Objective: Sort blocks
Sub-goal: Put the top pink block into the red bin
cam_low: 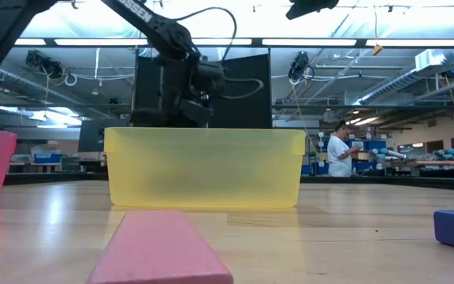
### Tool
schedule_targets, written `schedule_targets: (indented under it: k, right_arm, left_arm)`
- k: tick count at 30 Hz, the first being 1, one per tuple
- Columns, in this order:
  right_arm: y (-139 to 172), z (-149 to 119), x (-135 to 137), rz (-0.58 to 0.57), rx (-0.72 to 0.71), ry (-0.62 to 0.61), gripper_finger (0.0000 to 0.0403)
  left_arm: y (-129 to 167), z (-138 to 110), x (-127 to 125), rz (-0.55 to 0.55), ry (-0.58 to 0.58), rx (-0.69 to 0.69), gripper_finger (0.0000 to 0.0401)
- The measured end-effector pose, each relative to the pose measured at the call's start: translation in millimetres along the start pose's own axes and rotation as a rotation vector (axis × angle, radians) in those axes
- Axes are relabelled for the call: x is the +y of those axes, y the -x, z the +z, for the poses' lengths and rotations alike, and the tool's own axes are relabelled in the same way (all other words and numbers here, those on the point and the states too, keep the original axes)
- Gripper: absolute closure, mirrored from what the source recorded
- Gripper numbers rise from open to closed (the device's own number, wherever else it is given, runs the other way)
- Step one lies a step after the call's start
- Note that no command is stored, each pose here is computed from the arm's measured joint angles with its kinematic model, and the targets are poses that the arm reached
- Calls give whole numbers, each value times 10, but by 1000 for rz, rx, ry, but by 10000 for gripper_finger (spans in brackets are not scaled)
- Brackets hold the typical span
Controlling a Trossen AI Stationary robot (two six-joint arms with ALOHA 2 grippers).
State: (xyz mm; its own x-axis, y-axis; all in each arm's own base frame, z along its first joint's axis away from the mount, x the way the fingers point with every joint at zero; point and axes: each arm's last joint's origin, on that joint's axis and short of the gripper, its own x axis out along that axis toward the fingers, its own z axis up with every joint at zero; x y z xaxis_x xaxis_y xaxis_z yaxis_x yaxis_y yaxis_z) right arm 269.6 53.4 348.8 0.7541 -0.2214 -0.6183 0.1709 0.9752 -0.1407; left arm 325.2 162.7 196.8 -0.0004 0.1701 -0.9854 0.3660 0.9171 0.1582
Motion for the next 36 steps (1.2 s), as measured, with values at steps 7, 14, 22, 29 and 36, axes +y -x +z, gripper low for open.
schedule_targets:
  k: [7,14,22,29,36]
  right_arm:
    - [28,-47,-18,6,-20,-5,133]
    - [38,-56,12,16,-17,6,142]
    - [49,-62,41,25,-18,14,154]
    - [55,-63,54,29,-19,18,161]
    - [55,-63,53,29,-19,18,162]
  left_arm:
    - [-206,92,47,-15,-41,-1,208]
    - [-223,153,82,-8,-66,-93,184]
    - [-282,191,83,-33,-108,-135,182]
    - [-468,226,69,-82,-130,-112,182]
    - [-532,242,75,-83,-131,-94,196]
